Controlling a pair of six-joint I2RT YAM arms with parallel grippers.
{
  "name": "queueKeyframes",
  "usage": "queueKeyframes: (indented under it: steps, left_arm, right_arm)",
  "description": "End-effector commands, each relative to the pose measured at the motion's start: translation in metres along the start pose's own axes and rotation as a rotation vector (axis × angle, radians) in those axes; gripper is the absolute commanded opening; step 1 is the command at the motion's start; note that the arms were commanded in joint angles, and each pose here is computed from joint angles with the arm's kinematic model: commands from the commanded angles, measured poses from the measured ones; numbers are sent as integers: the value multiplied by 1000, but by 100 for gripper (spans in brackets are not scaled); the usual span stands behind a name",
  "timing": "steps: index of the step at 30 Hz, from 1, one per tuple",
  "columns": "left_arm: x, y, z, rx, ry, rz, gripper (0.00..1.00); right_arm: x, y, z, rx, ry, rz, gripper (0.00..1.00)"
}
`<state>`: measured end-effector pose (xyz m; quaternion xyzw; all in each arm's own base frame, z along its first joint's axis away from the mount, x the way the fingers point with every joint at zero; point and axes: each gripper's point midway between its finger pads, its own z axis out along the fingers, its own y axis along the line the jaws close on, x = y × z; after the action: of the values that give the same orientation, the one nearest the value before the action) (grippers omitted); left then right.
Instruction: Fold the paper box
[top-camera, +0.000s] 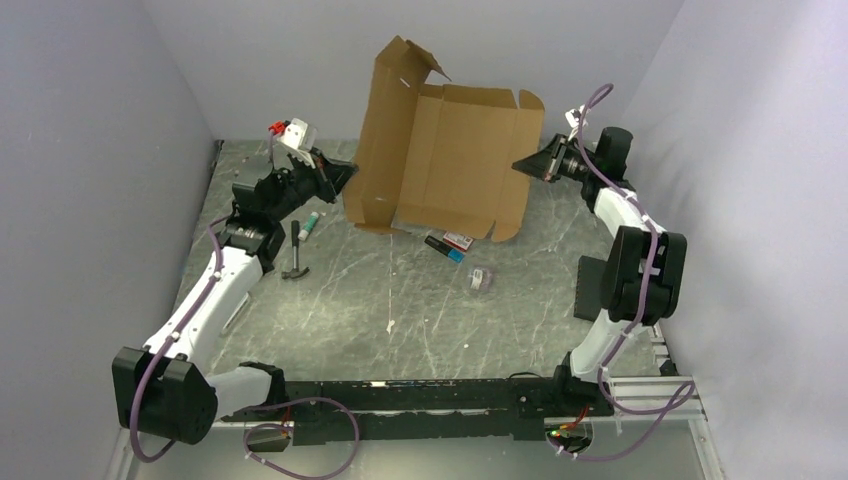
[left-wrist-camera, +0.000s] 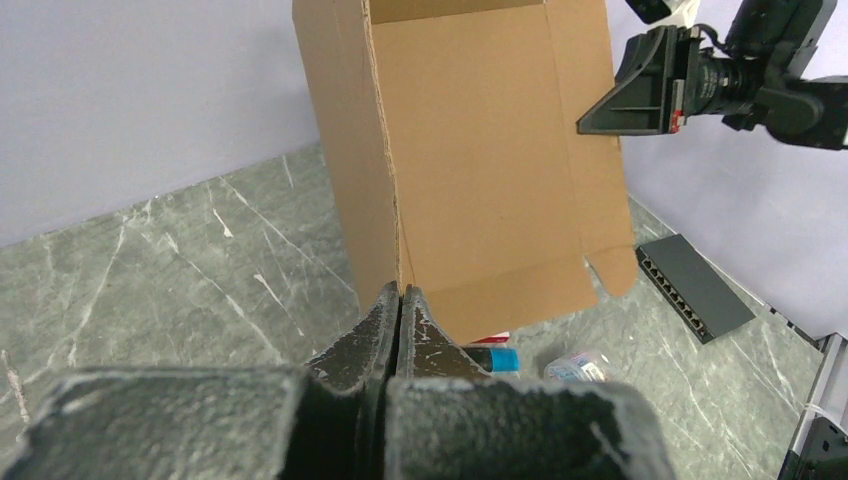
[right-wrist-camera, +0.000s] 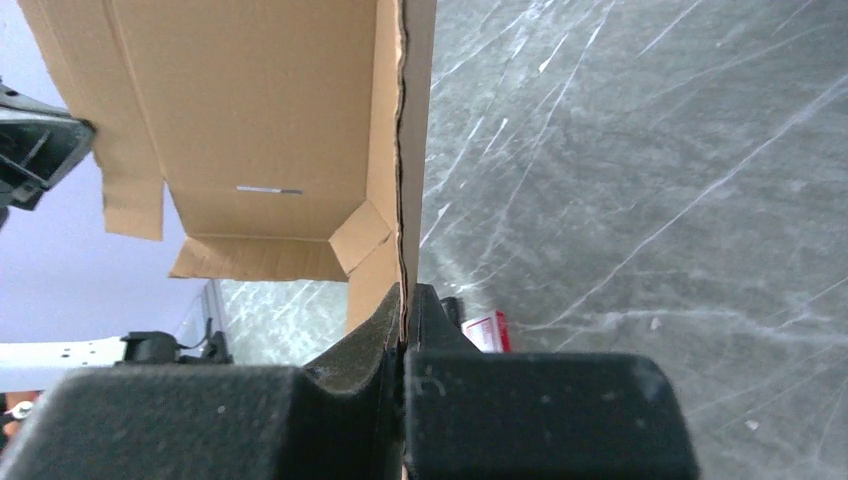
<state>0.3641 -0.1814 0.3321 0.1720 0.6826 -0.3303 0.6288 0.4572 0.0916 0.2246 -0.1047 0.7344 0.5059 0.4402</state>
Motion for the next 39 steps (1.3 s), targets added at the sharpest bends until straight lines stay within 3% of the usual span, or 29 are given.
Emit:
queueKeyframes:
  steps: [1, 6, 8, 14, 19, 27, 31, 35, 39]
  left_arm:
    - [-25, -9, -6, 19, -77, 65, 0]
    - [-21, -6, -4, 9, -69, 67, 0]
    - [-19, -5, -4, 10, -63, 67, 5]
    - [-13, -6, 0, 30, -52, 50, 27]
    - [-3, -1, 5, 20, -16, 21, 51]
    - [3, 20, 5, -87, 13, 22, 63]
    - [3, 33, 2, -127, 16, -1, 81]
    - [1, 46, 0, -80, 7, -77, 98]
    - [1, 59, -1, 11, 6, -160, 99]
  right_arm:
    - [-16, 45, -13, 5, 34, -16, 0]
    - [-21, 78, -25, 4, 30, -26, 0]
    - [-21, 89, -30, 4, 27, -30, 0]
    - [-14, 111, -41, 1, 20, -49, 0]
    - [-12, 122, -45, -6, 5, -86, 0]
    - [-12, 126, -46, -10, 0, -100, 0]
    - [-6, 137, -42, -23, 34, -61, 0]
    - [7, 164, -35, -57, 95, -13, 0]
    - [13, 188, -37, -77, 124, 1, 0]
